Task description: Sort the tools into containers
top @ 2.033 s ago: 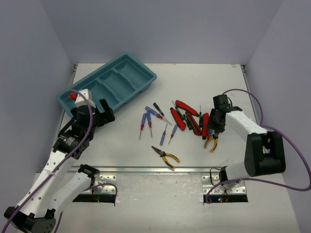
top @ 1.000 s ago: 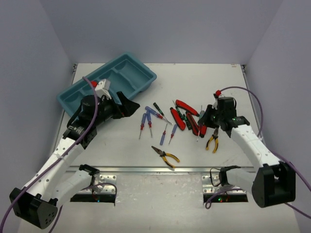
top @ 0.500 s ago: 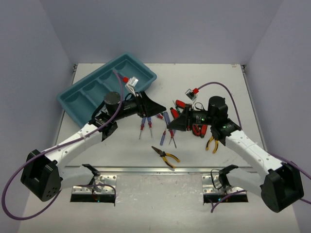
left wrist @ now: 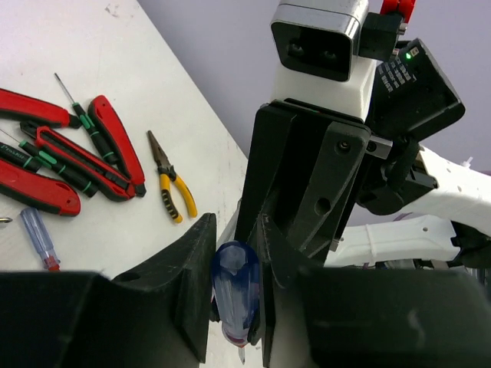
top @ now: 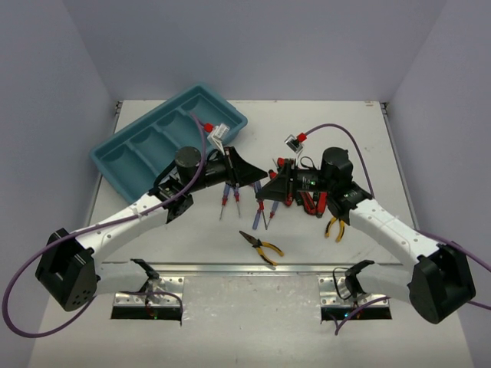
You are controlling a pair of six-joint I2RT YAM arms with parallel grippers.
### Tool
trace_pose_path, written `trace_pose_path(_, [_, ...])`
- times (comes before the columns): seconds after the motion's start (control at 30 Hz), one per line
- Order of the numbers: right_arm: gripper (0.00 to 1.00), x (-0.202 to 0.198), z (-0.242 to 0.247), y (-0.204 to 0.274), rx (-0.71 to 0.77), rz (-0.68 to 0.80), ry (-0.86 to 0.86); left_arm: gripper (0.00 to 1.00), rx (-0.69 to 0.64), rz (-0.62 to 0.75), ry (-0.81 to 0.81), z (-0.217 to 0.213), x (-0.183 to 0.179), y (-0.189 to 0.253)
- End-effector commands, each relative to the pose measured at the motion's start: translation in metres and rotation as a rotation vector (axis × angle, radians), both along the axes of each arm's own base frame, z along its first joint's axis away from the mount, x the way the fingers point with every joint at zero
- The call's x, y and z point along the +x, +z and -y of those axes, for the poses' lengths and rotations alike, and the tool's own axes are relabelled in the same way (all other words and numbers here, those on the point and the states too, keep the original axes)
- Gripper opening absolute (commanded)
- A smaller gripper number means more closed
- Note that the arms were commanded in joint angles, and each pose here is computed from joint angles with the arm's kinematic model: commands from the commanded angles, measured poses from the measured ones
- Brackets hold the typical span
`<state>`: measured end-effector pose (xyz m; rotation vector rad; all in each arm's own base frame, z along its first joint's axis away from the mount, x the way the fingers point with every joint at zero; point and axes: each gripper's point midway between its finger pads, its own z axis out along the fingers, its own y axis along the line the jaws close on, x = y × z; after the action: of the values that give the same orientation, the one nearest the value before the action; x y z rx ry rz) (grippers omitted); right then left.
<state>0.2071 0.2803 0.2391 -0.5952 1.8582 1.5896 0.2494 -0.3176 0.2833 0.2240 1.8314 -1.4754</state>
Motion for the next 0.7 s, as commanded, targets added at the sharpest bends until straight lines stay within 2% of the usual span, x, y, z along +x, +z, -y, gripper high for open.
trace_pose_path(0.0, [0.0, 0.022, -0.004, 0.032, 0.055, 0.09, -0.082, 0.02, -0.021, 0.065, 0.004, 0.004, 0.002, 0.024])
trace_pose_path(0.1, [0.0, 0.027, -0.004, 0.032, 0.052, 0.089, -0.098, 0.0, -0.002, 0.053, 0.039, 0.003, 0.01, 0.021])
trace_pose_path(0.13, [0.05, 0.029, -0.005, 0.032, 0.046, 0.087, -0.103, 0.0, 0.037, 0.039, 0.103, -0.001, 0.023, 0.016])
trace_pose_path(0.2, [0.47, 0.035, -0.002, 0.031, 0.019, 0.101, -0.134, 0.0, 0.122, -0.006, 0.201, -0.011, 0.04, 0.003])
trace_pose_path(0.27, [0.84, 0.05, 0.009, 0.022, -0.07, 0.116, -0.237, 0.0, 0.229, -0.045, 0.39, -0.037, 0.072, -0.01])
trace_pose_path(0.3, [0.98, 0.056, 0.016, 0.017, -0.122, 0.12, -0.289, 0.0, 0.282, -0.064, 0.479, -0.053, 0.085, -0.015])
trace_pose_path(0.43, [0.99, 0.076, 0.079, -0.021, -0.42, 0.041, -0.62, 0.0, 0.358, -0.171, 0.774, -0.126, 0.15, -0.024])
trace_pose_path(0.5, [0.99, 0.081, 0.112, -0.027, -0.503, 0.044, -0.787, 0.0, 0.397, -0.211, 0.868, -0.148, 0.178, -0.034])
trace_pose_path(0.6, [0.99, 0.078, 0.129, -0.027, -0.557, 0.053, -0.849, 0.0, 0.393, -0.207, 1.01, -0.178, 0.233, -0.015])
trace_pose_path(0.63, [0.99, 0.079, 0.13, -0.031, -0.577, 0.049, -0.847, 0.0, 0.436, -0.239, 1.04, -0.183, 0.252, -0.036])
trace_pose_path(0.67, [0.99, 0.078, 0.131, -0.031, -0.593, 0.05, -0.839, 0.0, 0.43, -0.214, 1.107, -0.197, 0.27, -0.017])
